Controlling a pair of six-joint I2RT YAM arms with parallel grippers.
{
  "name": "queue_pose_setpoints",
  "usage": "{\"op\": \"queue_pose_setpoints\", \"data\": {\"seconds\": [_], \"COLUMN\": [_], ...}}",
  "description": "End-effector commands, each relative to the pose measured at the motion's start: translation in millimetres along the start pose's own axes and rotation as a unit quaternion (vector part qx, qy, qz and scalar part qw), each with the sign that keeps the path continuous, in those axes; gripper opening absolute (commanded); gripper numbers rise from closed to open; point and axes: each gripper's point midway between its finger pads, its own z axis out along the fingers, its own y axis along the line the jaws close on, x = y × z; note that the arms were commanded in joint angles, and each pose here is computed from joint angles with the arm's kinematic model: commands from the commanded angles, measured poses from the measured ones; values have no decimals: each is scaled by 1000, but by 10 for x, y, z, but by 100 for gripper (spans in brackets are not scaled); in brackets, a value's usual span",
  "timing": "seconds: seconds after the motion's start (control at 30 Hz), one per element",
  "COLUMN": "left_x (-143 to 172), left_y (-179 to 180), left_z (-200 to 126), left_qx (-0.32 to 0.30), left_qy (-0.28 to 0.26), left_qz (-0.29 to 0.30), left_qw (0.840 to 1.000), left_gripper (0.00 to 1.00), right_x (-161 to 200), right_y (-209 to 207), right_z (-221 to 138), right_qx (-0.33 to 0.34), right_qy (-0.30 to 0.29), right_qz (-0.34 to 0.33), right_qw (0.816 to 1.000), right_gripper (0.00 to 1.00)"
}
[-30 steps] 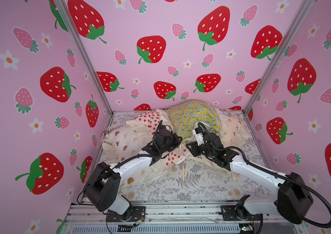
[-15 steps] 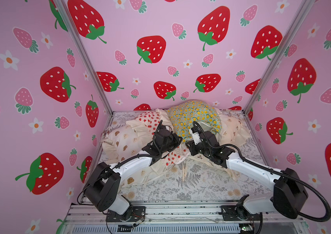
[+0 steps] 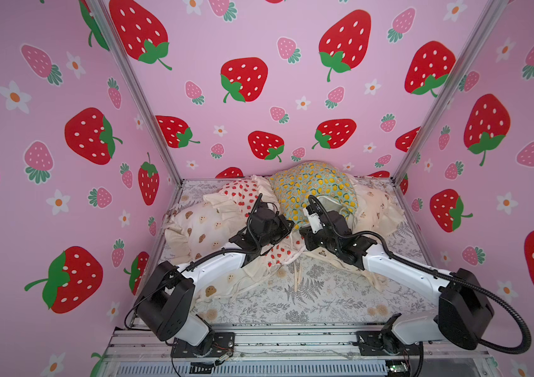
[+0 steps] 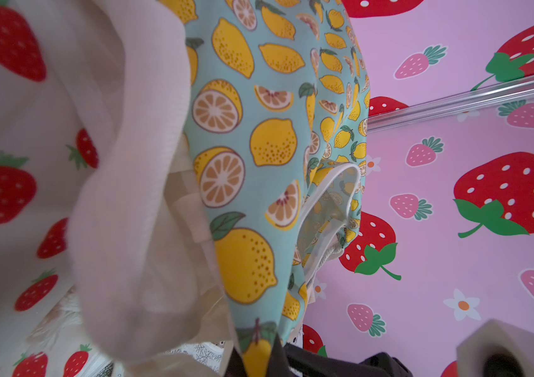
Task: Zip up pillowcases
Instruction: Zip the zipper on the pillowcase.
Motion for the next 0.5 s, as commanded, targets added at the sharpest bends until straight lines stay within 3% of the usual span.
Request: {"op": "queue_pose_setpoints", "data": {"seconds": [0.0, 0.47], "left_x": [-32, -23], "left_y": [-267, -264], "left_z": [-89, -115], "left_qx": [31, 29], "left_qy": [-1, -2], "left_qz": [8, 13], "left_qw": [999, 999], "left_gripper": [0, 0], "right_x": [-103, -195], "right_y": [22, 29], "right_z": [-3, -30], "right_qx": [5, 7], "right_qy": [-9, -23], "right_qz": [-9, -11], "right_qw": [1000, 1000], "right_gripper": [12, 1]}}
